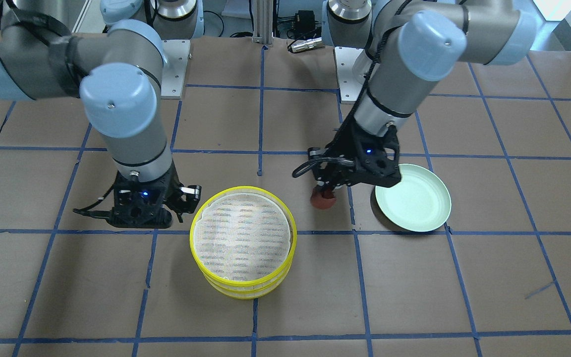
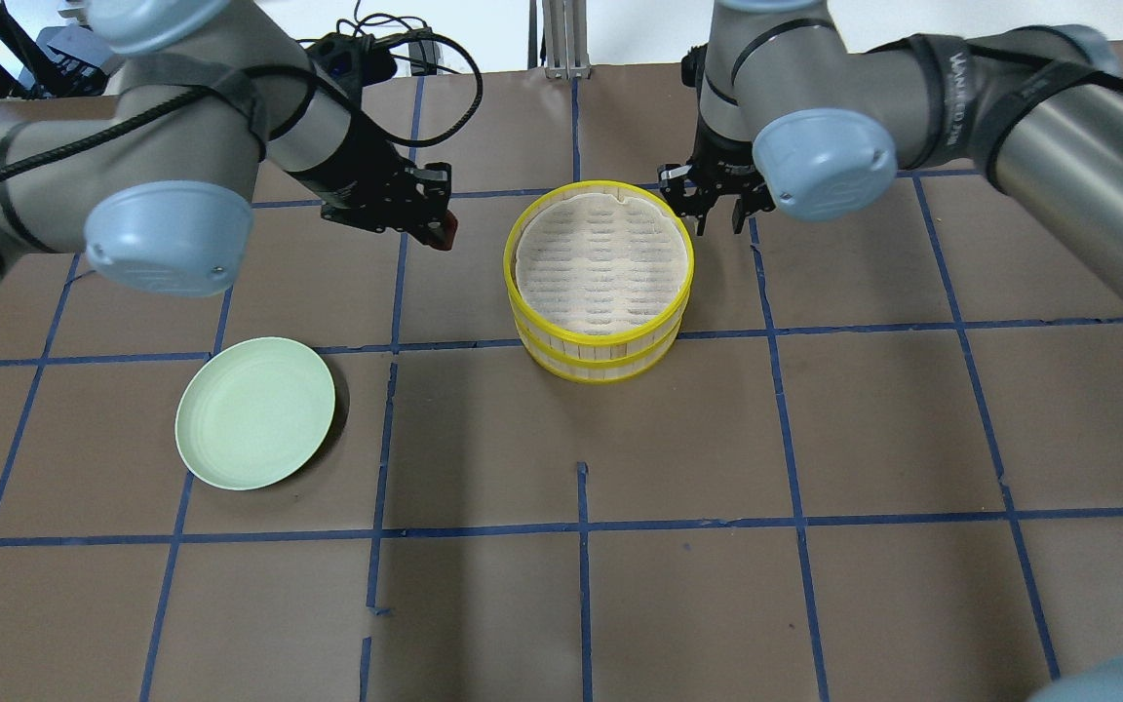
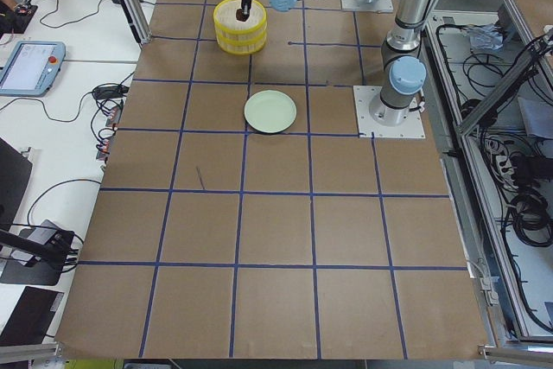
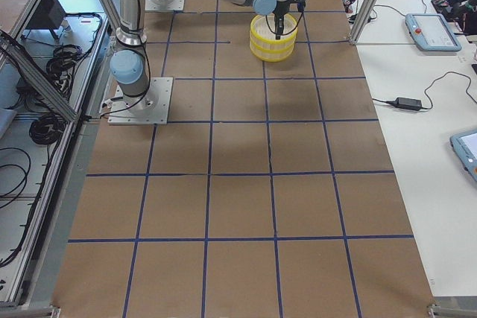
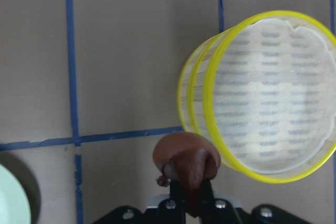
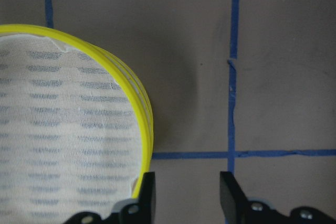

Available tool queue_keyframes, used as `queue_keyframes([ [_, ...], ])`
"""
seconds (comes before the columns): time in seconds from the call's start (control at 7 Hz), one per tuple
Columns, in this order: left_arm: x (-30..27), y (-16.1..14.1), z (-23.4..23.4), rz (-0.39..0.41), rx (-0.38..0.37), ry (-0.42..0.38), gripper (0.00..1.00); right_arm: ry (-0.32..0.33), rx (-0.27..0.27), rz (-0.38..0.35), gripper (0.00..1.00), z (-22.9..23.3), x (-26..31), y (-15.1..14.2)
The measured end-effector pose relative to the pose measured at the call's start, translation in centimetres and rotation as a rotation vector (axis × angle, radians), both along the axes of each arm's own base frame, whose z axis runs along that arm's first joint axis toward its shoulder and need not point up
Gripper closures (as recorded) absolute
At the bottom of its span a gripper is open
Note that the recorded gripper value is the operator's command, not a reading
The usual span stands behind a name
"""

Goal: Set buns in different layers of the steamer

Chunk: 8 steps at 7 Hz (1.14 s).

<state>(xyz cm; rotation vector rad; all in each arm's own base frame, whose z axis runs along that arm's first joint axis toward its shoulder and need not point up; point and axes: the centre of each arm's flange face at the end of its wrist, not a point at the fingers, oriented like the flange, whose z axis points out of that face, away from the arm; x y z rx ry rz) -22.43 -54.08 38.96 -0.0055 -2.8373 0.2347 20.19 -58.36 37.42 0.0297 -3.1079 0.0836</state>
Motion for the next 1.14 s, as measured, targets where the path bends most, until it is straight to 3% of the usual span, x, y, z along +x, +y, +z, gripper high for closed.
queue_keyframes([
  [0.14,-4.4,-0.4,-2.2,0.014,-0.029,0.030,0.02,-0.015,0.025,0.011,0.13,4.0,-2.8,1.2],
  [0.29,-7.8,-0.7,-4.5,0.039,-0.050,0.059,0.00,-0.047,0.058,0.007,0.12,8.7,-4.7,3.4],
  [0.43,-9.4,-0.9,-5.9,0.061,-0.057,0.076,0.00,-0.066,0.091,0.010,0.01,12.0,-5.5,6.0],
  [0.57,-9.9,-1.0,-6.4,0.069,-0.062,0.083,0.00,-0.070,0.105,0.027,0.00,13.6,-5.8,7.5],
  [1.0,-9.9,-1.1,-5.9,0.059,-0.086,0.072,0.00,-0.068,0.073,0.061,0.00,14.2,-5.7,8.4],
  [1.14,-9.2,-1.5,-4.9,0.016,-0.100,0.021,0.00,-0.066,0.072,0.051,0.00,14.1,-5.7,8.7],
])
